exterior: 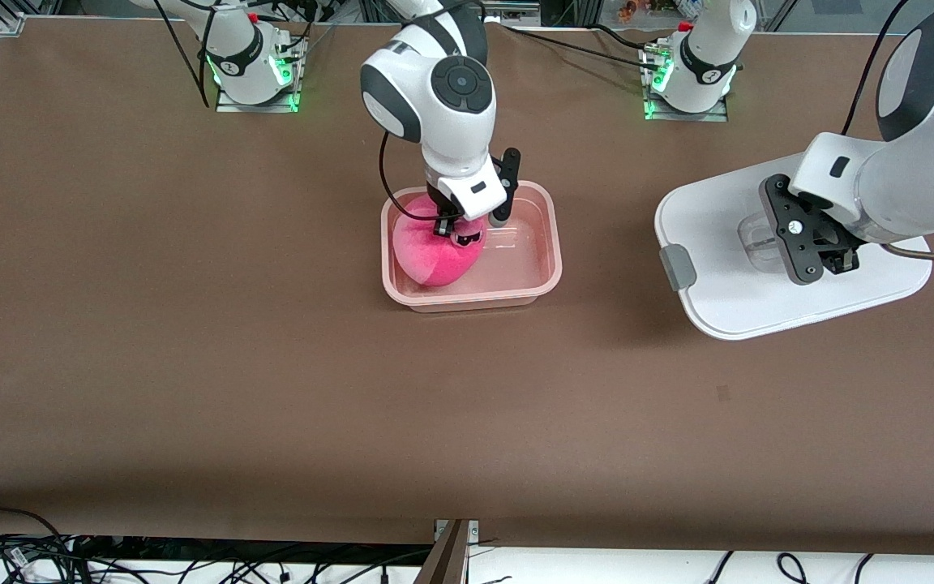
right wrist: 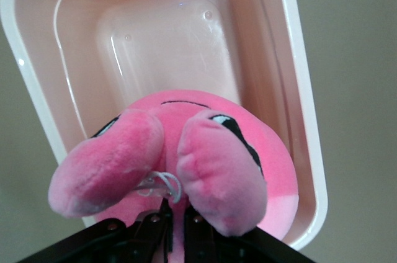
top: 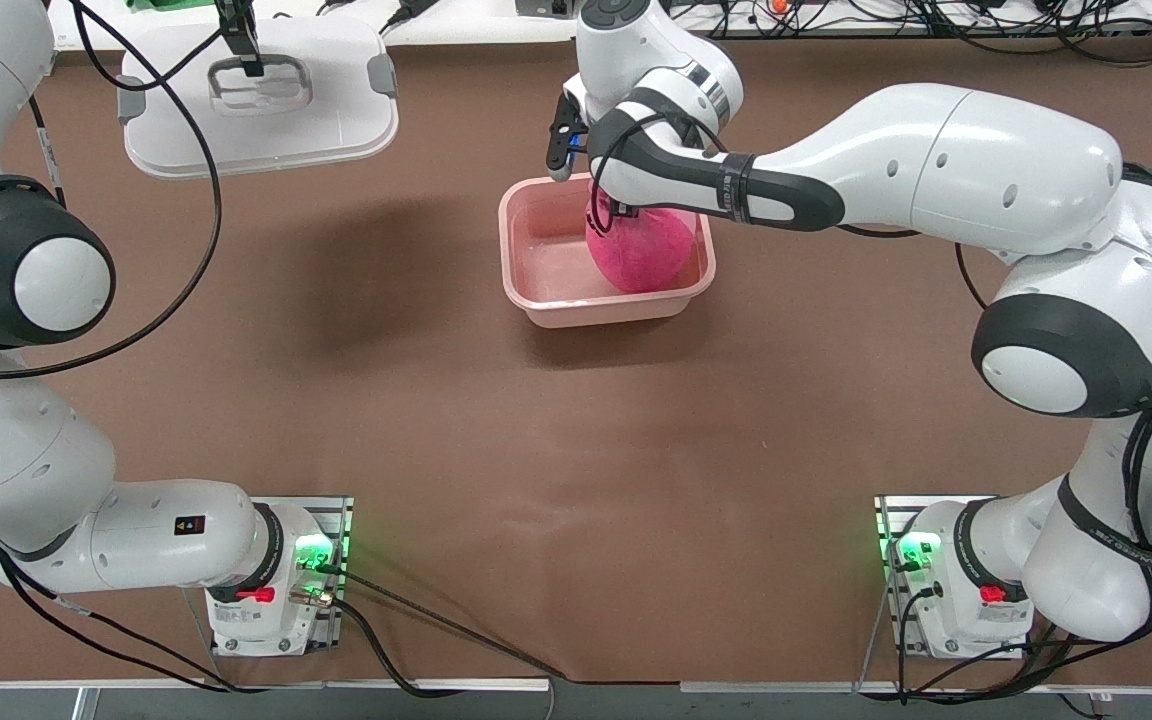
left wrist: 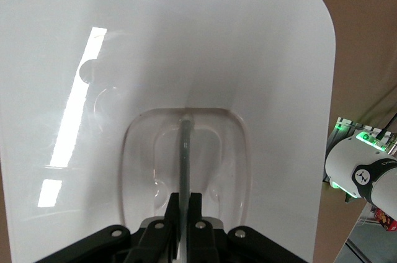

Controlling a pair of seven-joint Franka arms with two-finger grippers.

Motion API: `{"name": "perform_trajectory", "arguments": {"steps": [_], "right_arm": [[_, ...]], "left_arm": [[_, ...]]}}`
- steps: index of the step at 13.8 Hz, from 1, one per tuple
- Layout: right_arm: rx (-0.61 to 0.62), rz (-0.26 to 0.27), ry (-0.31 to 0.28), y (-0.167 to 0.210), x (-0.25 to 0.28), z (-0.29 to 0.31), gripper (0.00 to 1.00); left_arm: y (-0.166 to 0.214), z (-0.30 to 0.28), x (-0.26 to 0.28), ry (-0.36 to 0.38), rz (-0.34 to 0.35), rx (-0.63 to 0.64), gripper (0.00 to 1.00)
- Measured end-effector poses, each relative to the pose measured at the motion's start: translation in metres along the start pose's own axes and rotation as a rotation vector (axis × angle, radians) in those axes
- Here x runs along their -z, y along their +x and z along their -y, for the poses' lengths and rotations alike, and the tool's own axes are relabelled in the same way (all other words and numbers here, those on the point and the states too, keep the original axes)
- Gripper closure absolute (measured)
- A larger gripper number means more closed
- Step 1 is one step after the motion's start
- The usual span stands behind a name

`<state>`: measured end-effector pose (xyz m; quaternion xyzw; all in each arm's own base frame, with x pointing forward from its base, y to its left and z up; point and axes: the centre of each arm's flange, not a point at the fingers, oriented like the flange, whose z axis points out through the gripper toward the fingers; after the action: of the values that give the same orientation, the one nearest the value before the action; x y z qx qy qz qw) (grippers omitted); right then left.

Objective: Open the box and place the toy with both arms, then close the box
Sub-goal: 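Lower the pink plush into the box and open the right gripper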

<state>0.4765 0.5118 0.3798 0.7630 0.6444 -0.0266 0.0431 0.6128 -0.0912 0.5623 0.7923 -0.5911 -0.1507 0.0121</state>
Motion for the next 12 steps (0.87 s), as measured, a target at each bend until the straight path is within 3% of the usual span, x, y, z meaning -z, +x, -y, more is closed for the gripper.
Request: {"name": "perform_trajectory", "arguments": {"steps": [5,8,11,12], "right_arm": [[0.025,0.022,-0.041,0.012,-0.057,-0.011,0.91],[0.022,0.003,-0.08,0.023,-0.092,-0.016,0.7],[-0.079,-0.102,-0.123,0.038,-0.089,-0.015,0.34],[-0.103,-0.137,-0.135,0.043,-0.088,-0.014,0.27]], "left_arm": [[0.0,0.0,0.0,0.0,0.0,-0.006,0.93],[-0.008,0.005,-0.002,-0.005,-0.002,-0.012,0.93],[-0.013,0.008,-0.004,-0.009,-0.004,-0.013,0.93],[-0.013,0.008,-0.004,-0.009,-0.004,-0.014,0.93]]}}
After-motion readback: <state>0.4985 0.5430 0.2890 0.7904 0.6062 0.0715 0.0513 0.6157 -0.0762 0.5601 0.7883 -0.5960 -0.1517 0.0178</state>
